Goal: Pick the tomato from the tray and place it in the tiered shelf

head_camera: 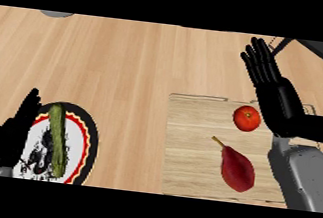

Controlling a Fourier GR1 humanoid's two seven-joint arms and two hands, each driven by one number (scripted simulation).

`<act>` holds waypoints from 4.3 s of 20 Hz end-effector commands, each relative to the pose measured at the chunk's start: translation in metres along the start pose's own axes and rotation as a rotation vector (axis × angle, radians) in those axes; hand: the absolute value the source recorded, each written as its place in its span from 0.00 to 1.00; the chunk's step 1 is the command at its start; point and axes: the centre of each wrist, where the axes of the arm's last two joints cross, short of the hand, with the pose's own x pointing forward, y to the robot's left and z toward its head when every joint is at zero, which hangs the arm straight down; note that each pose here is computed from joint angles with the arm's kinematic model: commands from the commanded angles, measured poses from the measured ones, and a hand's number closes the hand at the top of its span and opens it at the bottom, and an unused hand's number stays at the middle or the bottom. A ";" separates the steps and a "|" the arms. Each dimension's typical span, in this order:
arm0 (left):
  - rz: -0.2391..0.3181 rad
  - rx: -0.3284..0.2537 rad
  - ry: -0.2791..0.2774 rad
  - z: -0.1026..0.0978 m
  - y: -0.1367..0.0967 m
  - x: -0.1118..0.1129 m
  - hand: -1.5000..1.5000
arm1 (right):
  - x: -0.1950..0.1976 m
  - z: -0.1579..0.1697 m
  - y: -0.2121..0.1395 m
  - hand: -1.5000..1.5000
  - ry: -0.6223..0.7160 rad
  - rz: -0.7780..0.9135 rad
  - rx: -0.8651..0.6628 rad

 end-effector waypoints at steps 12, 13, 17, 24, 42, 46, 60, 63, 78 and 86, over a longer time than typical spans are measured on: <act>0.055 -0.087 0.073 -0.010 0.034 0.015 0.50 | -0.057 0.013 0.023 0.00 0.221 0.741 -0.507; 0.049 -0.097 0.074 -0.015 0.033 0.034 0.50 | -0.063 0.026 0.046 0.00 0.267 0.718 -0.475; 0.059 -0.070 0.095 -0.009 0.020 0.008 0.50 | -0.044 0.027 0.094 0.00 0.317 0.763 -0.451; 0.064 -0.055 0.095 -0.010 0.029 0.009 0.50 | -0.018 -0.004 0.070 0.00 0.566 1.204 -0.457; 0.046 -0.083 0.066 -0.019 0.033 0.024 0.50 | 0.021 -0.033 0.087 0.00 1.141 1.595 0.047; 0.050 -0.072 0.080 -0.011 0.025 0.014 0.50 | 0.012 -0.031 0.058 0.00 1.176 1.580 0.062; 0.049 -0.091 0.067 -0.006 0.027 0.031 0.50 | -0.038 -0.027 0.028 0.00 1.208 1.597 0.071; 0.065 -0.099 0.079 -0.021 0.041 0.034 0.50 | -0.049 -0.007 0.038 0.00 1.189 1.605 0.058; 0.047 -0.085 0.055 -0.009 0.035 0.030 0.50 | -0.063 0.000 0.009 1.00 1.208 1.560 0.103; 0.050 -0.079 0.063 -0.019 0.025 0.021 0.50 | -0.056 -0.005 0.003 1.00 1.092 1.671 0.089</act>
